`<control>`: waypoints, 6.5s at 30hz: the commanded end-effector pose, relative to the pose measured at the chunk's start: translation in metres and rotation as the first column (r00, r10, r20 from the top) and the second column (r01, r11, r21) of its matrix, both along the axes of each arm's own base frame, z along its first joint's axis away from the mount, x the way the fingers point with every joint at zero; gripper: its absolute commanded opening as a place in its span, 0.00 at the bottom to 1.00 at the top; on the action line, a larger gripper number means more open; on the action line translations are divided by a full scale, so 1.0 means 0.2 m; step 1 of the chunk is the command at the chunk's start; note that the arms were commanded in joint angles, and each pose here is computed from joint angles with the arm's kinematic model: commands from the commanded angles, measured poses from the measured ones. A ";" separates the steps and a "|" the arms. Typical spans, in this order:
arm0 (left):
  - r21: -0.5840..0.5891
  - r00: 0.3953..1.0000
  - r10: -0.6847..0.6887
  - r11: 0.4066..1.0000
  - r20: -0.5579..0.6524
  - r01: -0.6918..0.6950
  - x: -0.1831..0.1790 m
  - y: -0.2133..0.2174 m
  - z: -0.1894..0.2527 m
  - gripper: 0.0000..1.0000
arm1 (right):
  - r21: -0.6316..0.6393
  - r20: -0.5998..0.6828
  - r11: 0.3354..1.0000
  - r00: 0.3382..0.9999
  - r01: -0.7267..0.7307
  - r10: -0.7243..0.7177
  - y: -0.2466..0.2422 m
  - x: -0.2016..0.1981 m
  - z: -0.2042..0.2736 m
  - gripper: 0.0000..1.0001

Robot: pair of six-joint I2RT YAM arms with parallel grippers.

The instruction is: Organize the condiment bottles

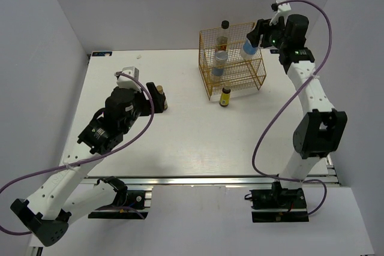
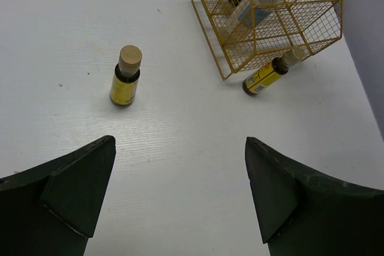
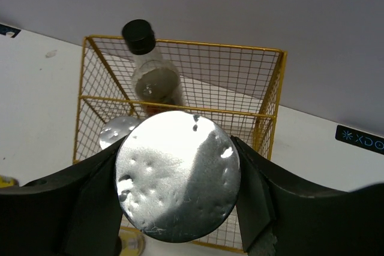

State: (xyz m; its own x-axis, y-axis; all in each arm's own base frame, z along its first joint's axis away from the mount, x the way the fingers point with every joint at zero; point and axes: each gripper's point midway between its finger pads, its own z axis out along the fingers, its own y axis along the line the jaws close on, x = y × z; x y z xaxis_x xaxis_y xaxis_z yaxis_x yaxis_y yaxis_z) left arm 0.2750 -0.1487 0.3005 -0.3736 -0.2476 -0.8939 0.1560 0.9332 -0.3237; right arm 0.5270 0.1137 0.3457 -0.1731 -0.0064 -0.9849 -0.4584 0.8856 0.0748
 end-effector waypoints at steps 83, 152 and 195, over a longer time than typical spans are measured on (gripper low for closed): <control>-0.061 0.994 -0.046 0.997 -0.103 0.040 0.06 -0.14 -0.28 0.98 | -0.339 0.125 0.485 0.472 -0.806 0.873 0.37 -0.93 -0.35 0.62; -0.047 0.992 -0.024 0.999 -0.121 0.018 0.05 -0.11 -0.31 0.98 | -0.320 -0.080 0.696 0.751 -0.642 0.656 0.46 -0.43 -0.84 0.22; -0.052 0.993 -0.021 0.999 -0.119 0.015 0.02 -0.10 -0.33 0.98 | -0.162 0.033 0.847 0.855 -0.507 0.518 0.47 -0.16 -0.19 0.00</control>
State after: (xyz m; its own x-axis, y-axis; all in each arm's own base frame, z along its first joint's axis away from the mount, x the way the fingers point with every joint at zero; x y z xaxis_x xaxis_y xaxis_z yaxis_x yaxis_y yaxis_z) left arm 0.2808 -0.1723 0.2301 -0.5027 -0.2641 -0.8231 0.1368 0.9159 -0.3775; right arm 0.4899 0.2128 0.2777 -0.1498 -0.2114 -0.9659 -0.8565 0.5158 0.0200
